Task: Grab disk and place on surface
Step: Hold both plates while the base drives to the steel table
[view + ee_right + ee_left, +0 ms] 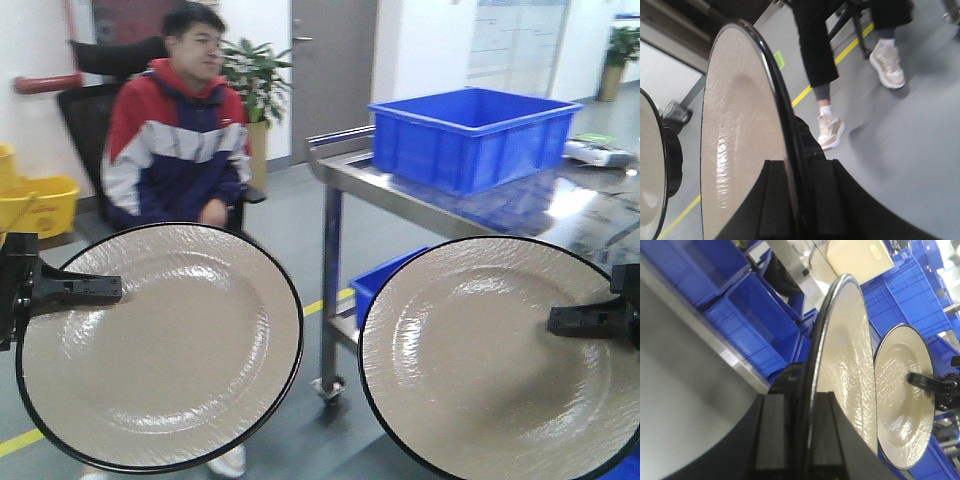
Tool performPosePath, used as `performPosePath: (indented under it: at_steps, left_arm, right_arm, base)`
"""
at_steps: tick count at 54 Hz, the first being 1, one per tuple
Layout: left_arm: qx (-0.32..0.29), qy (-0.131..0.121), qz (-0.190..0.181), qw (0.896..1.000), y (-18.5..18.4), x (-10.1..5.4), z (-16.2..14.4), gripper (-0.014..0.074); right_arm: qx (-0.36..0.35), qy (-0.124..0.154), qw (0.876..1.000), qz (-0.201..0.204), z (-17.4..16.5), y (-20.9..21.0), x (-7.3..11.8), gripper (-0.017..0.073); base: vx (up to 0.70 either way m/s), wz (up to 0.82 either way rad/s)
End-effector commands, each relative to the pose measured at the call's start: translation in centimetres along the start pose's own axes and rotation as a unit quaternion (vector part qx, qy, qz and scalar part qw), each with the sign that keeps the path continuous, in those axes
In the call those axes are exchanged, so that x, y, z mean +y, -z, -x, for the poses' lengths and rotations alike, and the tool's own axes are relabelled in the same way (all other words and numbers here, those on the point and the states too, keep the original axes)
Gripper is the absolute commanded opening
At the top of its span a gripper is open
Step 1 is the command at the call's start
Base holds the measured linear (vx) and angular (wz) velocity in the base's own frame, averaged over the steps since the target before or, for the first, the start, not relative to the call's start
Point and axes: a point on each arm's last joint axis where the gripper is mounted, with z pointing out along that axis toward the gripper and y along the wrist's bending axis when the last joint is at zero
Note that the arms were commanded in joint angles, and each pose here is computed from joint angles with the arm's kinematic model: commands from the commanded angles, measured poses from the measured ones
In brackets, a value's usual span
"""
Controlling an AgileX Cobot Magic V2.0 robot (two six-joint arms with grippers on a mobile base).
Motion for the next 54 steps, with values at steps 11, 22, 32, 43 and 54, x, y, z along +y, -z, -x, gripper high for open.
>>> performPosePath:
  at_steps: [11,22,32,43,54]
  left_arm:
    - [-0.036,-0.006,-0.08,0.996,0.98,-3.83,0.8,-0.0001]
    - [-0.036,-0.006,-0.08,0.996,0.98,-3.84,0.79,-0.0001]
    - [-0.036,-0.006,-0.08,0.996,0.98,-3.84,0.79,-0.0001]
    - [-0.036,-0.006,-0.08,0.996,0.98,-3.84,0.79,-0.0001]
    - [-0.036,-0.006,-0.08,0.996,0.98,-3.84,0.79,-0.0001]
  right_arm:
    - [-0.054,-0.002,0.997,0.046,1.09,1.35,2.31,-0.0009]
    - [-0.057,-0.003,0.997,0.044,1.15,1.35,2.27,-0.0009]
    - [-0.057,-0.003,0.997,0.044,1.15,1.35,2.27,-0.0009]
    - [-0.057,-0.003,0.997,0.044,1.15,1.35,2.27,-0.0009]
    - [-0.057,-0.003,0.997,0.044,1.15,1.35,2.27,-0.0009]
  base:
    - [0.5,-0.55]
    - [0.47,-0.55]
    - [0.45,-0.56]
    - [0.42,-0.58]
    - [0.39,-0.56]
